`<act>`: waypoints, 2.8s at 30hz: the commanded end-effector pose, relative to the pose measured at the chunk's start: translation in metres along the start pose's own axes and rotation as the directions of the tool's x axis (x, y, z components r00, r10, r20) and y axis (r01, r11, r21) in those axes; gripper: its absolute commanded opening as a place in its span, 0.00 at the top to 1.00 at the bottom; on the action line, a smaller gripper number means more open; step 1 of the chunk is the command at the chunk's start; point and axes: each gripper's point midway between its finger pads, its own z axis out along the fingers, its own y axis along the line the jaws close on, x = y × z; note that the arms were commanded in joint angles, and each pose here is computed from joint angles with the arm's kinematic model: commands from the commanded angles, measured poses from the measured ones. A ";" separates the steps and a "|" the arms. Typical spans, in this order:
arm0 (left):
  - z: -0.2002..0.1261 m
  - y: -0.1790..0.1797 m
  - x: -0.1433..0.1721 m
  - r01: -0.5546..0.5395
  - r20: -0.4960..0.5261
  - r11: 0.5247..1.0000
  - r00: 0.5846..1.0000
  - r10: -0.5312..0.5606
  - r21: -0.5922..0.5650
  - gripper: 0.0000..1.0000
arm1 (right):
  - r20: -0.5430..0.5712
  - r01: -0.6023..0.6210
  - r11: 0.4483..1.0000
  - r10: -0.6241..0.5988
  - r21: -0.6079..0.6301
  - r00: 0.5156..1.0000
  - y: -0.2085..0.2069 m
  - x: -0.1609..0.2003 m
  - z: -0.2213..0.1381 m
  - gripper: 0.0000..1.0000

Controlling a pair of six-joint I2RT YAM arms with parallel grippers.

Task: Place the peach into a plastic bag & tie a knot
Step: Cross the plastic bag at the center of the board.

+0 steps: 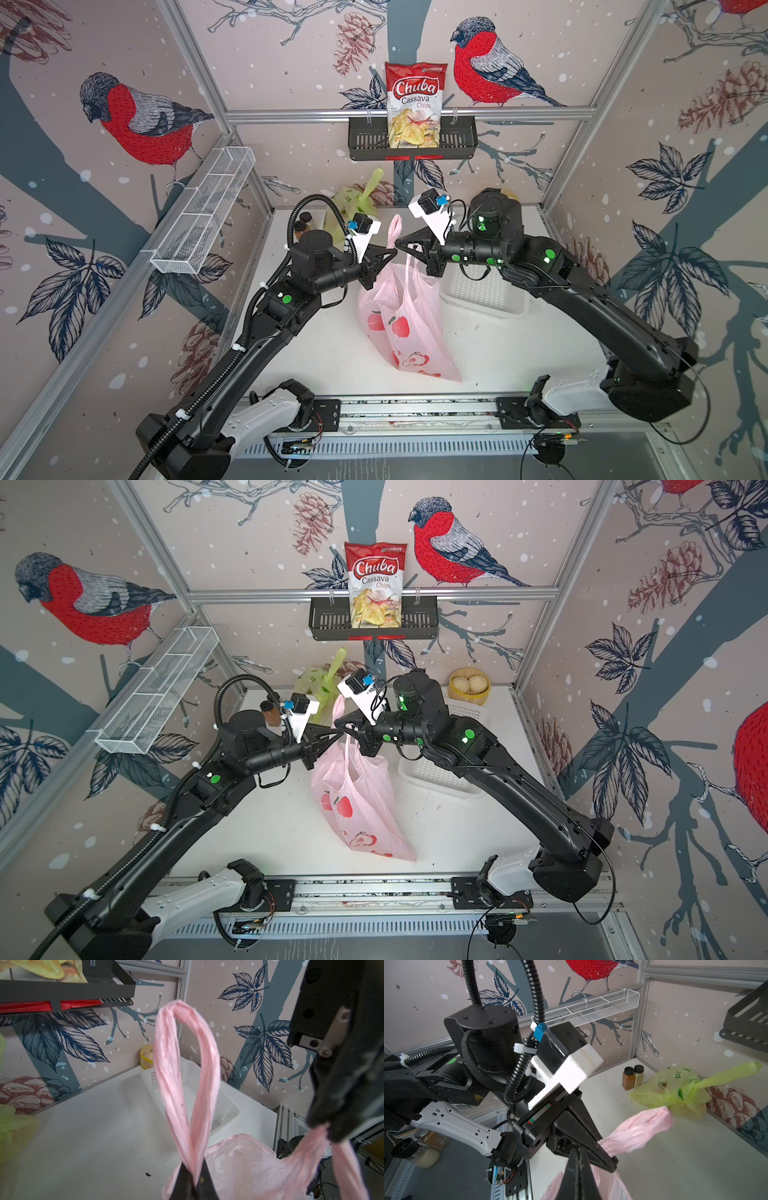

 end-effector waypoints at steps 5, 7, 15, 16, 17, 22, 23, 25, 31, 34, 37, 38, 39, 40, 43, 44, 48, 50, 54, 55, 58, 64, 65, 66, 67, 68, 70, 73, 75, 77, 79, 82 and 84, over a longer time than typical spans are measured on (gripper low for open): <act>0.014 -0.008 0.012 -0.019 -0.060 1.000 0.998 0.020 0.024 1.00 | -0.002 -0.048 0.997 0.048 -0.058 0.999 -0.003 -0.001 0.018 1.00; 0.019 -0.008 0.016 -0.026 -0.079 0.999 0.997 0.028 0.021 1.00 | -0.024 -0.073 0.997 0.072 -0.037 0.997 -0.010 0.006 0.022 1.00; 0.017 -0.011 0.003 -0.061 -0.057 0.998 0.997 0.061 0.018 1.00 | -0.082 -0.161 0.986 0.157 -0.046 0.984 -0.035 0.017 0.022 1.00; 0.018 -0.011 0.003 -0.064 -0.065 0.998 0.996 0.065 0.018 1.00 | -0.092 -0.169 0.984 0.164 -0.050 0.982 -0.038 0.017 0.022 1.00; 0.019 -0.010 0.003 -0.066 -0.077 0.998 0.995 0.067 0.017 1.00 | -0.108 -0.175 0.983 0.168 -0.050 0.980 -0.042 0.019 0.023 1.00; 0.025 -0.009 0.007 -0.073 -0.122 0.997 0.990 0.074 0.014 1.00 | -0.168 -0.164 0.984 0.150 -0.071 0.974 -0.043 0.030 0.033 1.00; 0.025 -0.009 0.008 -0.074 -0.126 0.997 0.989 0.075 0.014 1.00 | -0.172 -0.159 0.985 0.145 -0.071 0.974 -0.043 0.031 0.033 1.00; 0.024 -0.010 0.008 -0.075 -0.131 0.997 0.988 0.077 0.020 1.00 | -0.185 -0.152 0.986 0.136 -0.074 0.973 -0.044 0.035 0.033 1.00; 0.024 -0.014 0.007 -0.078 -0.152 0.996 0.985 0.083 0.042 0.95 | -0.215 -0.133 0.989 0.114 -0.073 0.970 -0.046 0.043 0.032 1.00; 0.025 -0.014 0.010 -0.073 -0.173 0.996 0.982 0.080 0.051 0.87 | -0.226 -0.127 0.989 0.106 -0.081 0.968 -0.044 0.045 0.032 1.00; 0.025 -0.014 0.012 -0.071 -0.184 0.996 0.980 0.081 0.056 0.74 | -0.228 -0.119 0.989 0.097 -0.085 0.969 -0.044 0.045 0.031 1.00; 0.025 -0.013 0.012 -0.069 -0.183 0.996 0.980 0.079 0.060 0.70 | -0.227 -0.115 0.990 0.093 -0.087 0.970 -0.043 0.044 0.030 1.00; 0.025 -0.013 0.012 -0.065 -0.185 0.996 0.980 0.077 0.067 0.67 | -0.227 -0.111 0.990 0.088 -0.089 0.970 -0.043 0.044 0.029 1.00; 0.024 -0.013 0.011 -0.064 -0.182 0.995 0.980 0.076 0.072 0.65 | -0.227 -0.108 0.990 0.085 -0.089 0.970 -0.043 0.044 0.029 1.00; 0.019 -0.011 0.007 -0.054 -0.170 0.995 0.983 0.068 0.087 0.59 | -0.230 -0.101 0.991 0.078 -0.091 0.970 -0.042 0.044 0.029 1.00; 0.017 -0.011 0.004 -0.048 -0.158 0.994 0.985 0.064 0.102 0.57 | -0.233 -0.100 0.991 0.077 -0.089 0.970 -0.043 0.046 0.029 1.00; 0.007 -0.010 -0.003 -0.034 -0.125 0.989 0.991 0.052 0.143 0.48 | -0.233 -0.091 0.992 0.068 -0.088 0.970 -0.043 0.046 0.029 1.00; 0.008 -0.009 -0.003 -0.023 -0.124 0.987 0.991 0.043 0.157 0.46 | -0.228 -0.091 0.992 0.068 -0.091 0.971 -0.043 0.045 0.029 1.00; 0.014 -0.012 0.004 0.006 -0.143 0.980 0.989 0.024 0.201 0.43 | -0.231 -0.097 0.990 0.071 -0.102 0.970 -0.041 0.045 0.035 1.00; 0.015 -0.014 0.005 0.013 -0.142 0.975 0.990 0.019 0.220 0.41 | -0.232 -0.095 0.990 0.070 -0.102 0.970 -0.041 0.045 0.036 1.00; 0.015 -0.016 0.004 0.022 -0.127 0.968 0.992 0.010 0.250 0.38 | -0.227 -0.092 0.991 0.067 -0.101 0.972 -0.041 0.044 0.038 1.00; 0.016 -0.016 0.002 0.036 -0.114 0.960 0.993 -0.004 0.278 0.39 | -0.190 -0.089 0.989 0.066 -0.116 0.980 -0.042 0.036 0.036 1.00; 0.017 -0.016 0.003 0.038 -0.114 0.958 0.993 -0.006 0.283 0.41 | -0.181 -0.093 0.987 0.069 -0.127 0.981 -0.040 0.034 0.036 1.00; 0.018 -0.016 0.004 0.040 -0.114 0.958 0.994 -0.007 0.285 0.43 | -0.172 -0.095 0.986 0.071 -0.139 0.983 -0.039 0.032 0.037 1.00; 0.019 -0.015 0.005 0.043 -0.114 0.957 0.993 -0.010 0.286 0.47 | -0.169 -0.104 0.983 0.078 -0.150 0.982 -0.038 0.032 0.038 1.00; 0.019 -0.015 0.005 0.042 -0.112 0.957 0.994 -0.010 0.289 0.51 | -0.167 -0.112 0.980 0.084 -0.162 0.982 -0.037 0.032 0.040 1.00; 0.020 -0.016 0.005 0.041 -0.103 0.956 0.995 -0.011 0.292 0.57 | -0.167 -0.131 0.976 0.102 -0.176 0.981 -0.035 0.032 0.044 1.00; 0.019 -0.016 0.002 0.034 -0.077 0.954 0.997 -0.012 0.296 0.62 | -0.174 -0.160 0.968 0.127 -0.193 0.977 -0.035 0.036 0.051 1.00; 0.018 -0.017 0.000 0.033 -0.058 0.954 0.998 -0.016 0.299 0.66 | -0.171 -0.171 0.964 0.137 -0.205 0.976 -0.034 0.037 0.053 1.00; 0.018 -0.017 -0.001 0.030 -0.047 0.953 0.999 -0.017 0.300 0.73 | -0.167 -0.179 0.960 0.145 -0.214 0.975 -0.033 0.039 0.055 1.00; 0.018 -0.017 -0.002 0.032 -0.040 0.953 0.999 -0.021 0.301 0.79 | -0.167 -0.189 0.957 0.154 -0.221 0.974 -0.033 0.041 0.056 1.00; 0.020 -0.017 -0.002 0.038 -0.036 0.953 0.999 -0.029 0.301 0.93 | -0.166 -0.200 0.953 0.165 -0.228 0.972 -0.032 0.042 0.057 1.00; 0.020 -0.016 -0.003 0.039 -0.027 0.952 0.999 -0.032 0.303 1.00 | -0.167 -0.205 0.951 0.168 -0.232 0.972 -0.031 0.043 0.057 1.00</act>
